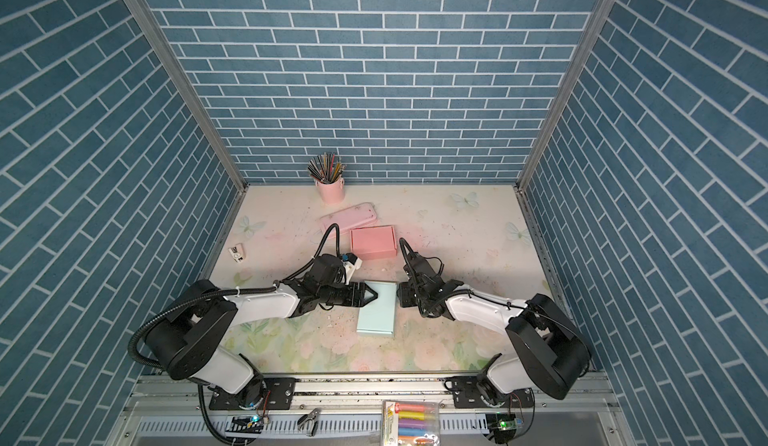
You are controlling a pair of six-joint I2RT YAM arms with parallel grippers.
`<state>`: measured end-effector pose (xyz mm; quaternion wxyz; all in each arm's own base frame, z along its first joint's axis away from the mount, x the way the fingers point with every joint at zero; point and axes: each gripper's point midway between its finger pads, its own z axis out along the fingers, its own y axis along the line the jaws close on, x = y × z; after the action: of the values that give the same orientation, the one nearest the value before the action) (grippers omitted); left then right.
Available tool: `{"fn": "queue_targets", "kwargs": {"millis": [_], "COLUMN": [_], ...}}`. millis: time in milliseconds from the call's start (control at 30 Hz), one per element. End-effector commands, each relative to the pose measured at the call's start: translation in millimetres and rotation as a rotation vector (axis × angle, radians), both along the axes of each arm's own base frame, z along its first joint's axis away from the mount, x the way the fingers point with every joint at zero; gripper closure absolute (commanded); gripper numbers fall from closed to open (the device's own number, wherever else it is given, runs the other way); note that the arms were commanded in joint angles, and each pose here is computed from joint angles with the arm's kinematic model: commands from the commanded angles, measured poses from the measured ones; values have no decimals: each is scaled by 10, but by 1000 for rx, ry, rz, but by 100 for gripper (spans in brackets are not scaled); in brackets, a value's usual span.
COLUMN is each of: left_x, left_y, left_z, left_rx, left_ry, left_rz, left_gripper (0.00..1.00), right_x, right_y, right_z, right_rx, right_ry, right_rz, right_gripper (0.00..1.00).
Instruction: Fold the paper box
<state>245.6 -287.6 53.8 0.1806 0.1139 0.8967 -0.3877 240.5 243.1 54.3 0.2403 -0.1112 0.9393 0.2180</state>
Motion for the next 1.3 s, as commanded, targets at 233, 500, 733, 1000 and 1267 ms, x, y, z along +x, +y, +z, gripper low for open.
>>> {"fn": "queue_targets", "kwargs": {"millis": [233,500,733,1000,1267], "left_x": [-214,-833,-1270,-1436,-1282], "left_y": [248,282,98,-126,-171], "left_z": [220,291,272,205,107], "left_rx": [47,79,75,53,60], "left_ry": [-69,-44,-42,-54,-83], "left_rz": [-5,-98,-199,-255,-197], "left_gripper": [24,24,24,23,23], "right_x": [41,200,300,266,189], "right_y": [180,685,896,961,956], "right_z": [475,597,347,191,123], "right_rx": [48,106,111,140,225], "right_ry": [-122,-108,-18,46,105], "right_rz": [243,445,494,510,514], "right_gripper": [42,38,38,37,36]}}
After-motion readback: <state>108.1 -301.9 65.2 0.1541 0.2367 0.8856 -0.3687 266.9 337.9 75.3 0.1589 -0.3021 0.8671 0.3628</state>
